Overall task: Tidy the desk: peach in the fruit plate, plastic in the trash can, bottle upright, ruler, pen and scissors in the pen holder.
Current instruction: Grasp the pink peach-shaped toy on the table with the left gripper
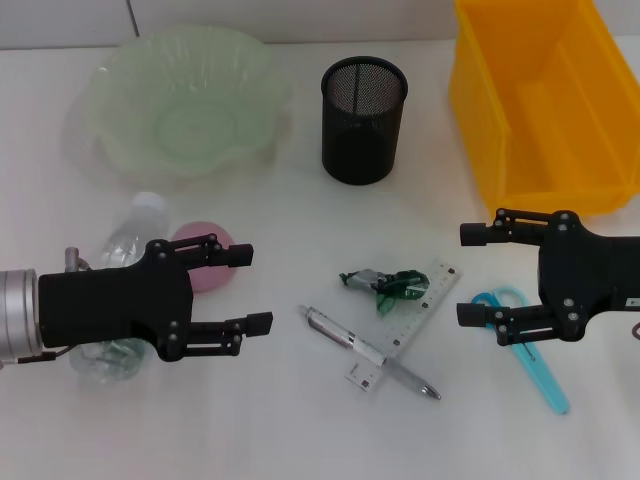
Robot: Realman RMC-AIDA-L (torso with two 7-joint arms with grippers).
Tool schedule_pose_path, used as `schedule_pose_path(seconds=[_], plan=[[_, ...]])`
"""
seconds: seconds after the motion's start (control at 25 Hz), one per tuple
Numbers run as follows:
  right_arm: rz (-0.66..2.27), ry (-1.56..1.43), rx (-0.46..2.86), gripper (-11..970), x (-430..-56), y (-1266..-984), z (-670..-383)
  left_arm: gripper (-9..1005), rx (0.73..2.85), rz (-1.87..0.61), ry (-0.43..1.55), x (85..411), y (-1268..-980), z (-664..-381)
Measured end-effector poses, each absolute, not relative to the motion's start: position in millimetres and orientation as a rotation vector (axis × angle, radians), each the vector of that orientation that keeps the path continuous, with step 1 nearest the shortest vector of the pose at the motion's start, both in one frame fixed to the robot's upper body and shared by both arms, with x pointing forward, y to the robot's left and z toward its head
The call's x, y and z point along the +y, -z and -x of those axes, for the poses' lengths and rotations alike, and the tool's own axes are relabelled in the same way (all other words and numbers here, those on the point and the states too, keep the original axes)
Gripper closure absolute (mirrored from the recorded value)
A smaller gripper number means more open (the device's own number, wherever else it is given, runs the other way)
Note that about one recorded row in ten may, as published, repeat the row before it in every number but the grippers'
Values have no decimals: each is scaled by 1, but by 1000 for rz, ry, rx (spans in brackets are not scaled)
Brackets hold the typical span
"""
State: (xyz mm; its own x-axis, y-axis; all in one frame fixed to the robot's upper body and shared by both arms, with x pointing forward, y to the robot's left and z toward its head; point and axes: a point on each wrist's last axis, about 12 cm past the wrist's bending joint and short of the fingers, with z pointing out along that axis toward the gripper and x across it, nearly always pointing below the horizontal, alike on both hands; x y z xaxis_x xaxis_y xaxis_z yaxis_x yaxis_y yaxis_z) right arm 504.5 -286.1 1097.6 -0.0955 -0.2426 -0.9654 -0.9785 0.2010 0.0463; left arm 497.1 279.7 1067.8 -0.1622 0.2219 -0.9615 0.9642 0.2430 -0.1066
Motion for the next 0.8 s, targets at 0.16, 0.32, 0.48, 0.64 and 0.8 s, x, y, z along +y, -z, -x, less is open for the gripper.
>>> schedule_pose_path(seconds=[0.16, 0.32, 0.48, 0.64, 0.8], plan=[[1207, -981, 1532, 119, -286, -1098, -505, 204, 1591, -1127, 1012, 280, -1068, -497], [1203, -981, 1535, 119, -285, -1097, -506, 206, 1585, -1084, 1009, 282, -1069, -497], [1202, -981, 1533, 119, -284, -1097, -506, 208, 1585, -1078, 996, 284, -1069, -497], [1199, -980, 1533, 119, -285, -1097, -506, 210, 1575, -1078, 993, 283, -1068, -496], [1200, -981, 1534, 120, -284, -1097, -506, 212, 1586, -1064, 1004, 283, -1068, -497]])
